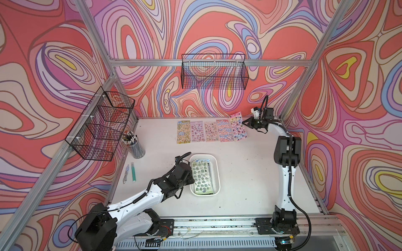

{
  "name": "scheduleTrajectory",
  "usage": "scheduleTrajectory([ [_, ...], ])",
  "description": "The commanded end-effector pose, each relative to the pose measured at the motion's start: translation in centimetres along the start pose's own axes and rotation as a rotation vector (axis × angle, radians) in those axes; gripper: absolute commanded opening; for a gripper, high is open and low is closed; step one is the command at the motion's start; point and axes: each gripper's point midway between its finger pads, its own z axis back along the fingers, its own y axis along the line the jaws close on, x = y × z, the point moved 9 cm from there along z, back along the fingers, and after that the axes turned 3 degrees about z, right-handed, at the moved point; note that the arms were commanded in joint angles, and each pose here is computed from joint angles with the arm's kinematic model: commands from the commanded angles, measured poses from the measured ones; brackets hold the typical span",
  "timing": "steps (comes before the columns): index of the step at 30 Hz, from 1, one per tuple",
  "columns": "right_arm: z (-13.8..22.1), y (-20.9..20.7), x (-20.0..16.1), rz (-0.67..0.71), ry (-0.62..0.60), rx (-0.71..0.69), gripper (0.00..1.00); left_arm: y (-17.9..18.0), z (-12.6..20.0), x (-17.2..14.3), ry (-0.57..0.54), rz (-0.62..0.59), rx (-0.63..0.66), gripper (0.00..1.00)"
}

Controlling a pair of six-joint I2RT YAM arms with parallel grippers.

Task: Take the stickers out of the storage box
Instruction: Place the sticker at the center of the board.

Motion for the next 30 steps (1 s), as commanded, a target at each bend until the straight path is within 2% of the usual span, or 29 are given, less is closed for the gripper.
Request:
scheduleTrajectory([
  [1,-0.3,-0.8,0.0,0.028,0.015,-0.044,0.02,-1.1,0.2,1.0,-0.029,0.008,-0.047,0.11],
  [17,-1.7,-2.8,-0.4,0.045,0.053,-0.102,0.05,-1.0,-0.5,0.7,-0.005,0.017,-0.042,0.1],
  [30,-2.2,-3.2,-0.8,0.028,0.049,-0.103,0.22,-0.9,-0.6,0.6,0.0,0.021,-0.043,0.11],
])
